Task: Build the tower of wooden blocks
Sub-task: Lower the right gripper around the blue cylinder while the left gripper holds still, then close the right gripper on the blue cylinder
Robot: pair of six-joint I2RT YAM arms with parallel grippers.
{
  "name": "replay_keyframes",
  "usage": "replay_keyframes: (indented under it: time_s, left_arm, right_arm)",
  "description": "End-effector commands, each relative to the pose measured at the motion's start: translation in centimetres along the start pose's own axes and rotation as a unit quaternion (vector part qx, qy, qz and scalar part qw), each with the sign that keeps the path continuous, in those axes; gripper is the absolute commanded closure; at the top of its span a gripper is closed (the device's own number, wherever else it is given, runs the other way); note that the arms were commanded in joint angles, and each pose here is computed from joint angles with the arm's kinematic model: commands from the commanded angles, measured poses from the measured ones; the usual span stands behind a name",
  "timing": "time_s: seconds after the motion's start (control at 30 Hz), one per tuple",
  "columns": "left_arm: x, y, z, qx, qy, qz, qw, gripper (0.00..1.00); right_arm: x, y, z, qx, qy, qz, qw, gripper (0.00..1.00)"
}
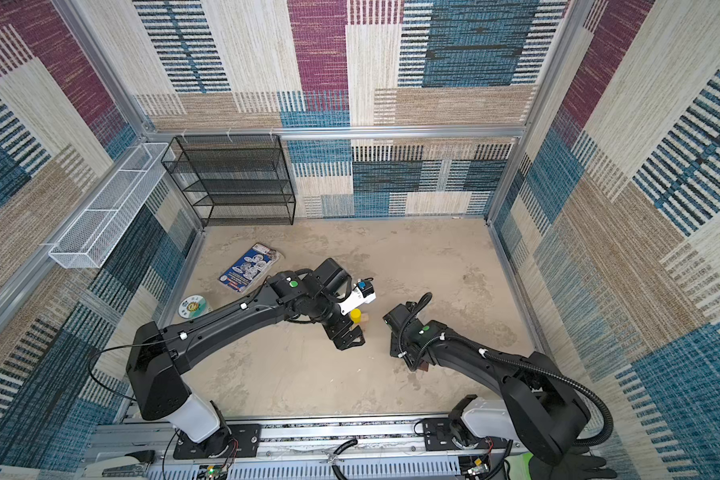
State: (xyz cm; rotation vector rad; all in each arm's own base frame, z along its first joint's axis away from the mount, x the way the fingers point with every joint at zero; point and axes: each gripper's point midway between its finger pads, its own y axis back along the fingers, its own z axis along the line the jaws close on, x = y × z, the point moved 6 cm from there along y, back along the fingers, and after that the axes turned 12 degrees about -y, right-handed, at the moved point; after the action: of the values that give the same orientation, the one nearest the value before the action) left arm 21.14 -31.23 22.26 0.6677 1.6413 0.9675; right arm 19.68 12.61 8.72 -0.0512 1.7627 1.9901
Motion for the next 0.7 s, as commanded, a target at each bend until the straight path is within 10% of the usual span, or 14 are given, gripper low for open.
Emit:
replay_keyframes:
  time_s: [0.0, 0.67]
  left_arm:
    - [-0.16, 0.21, -0.19, 0.006, -0.005, -0.003, 1.000, 0.03]
    - [-0.15, 0.19, -0.20, 0.007, -0.006, -0.003, 1.000, 0.03]
  right_arm:
    - [-0.54, 0.11, 0.72, -0.016, 0.001, -0.011, 1.000, 0.60]
    - [-0.33, -0.08, 0.36, -0.010, 0.004, -0.009, 1.000, 0.64]
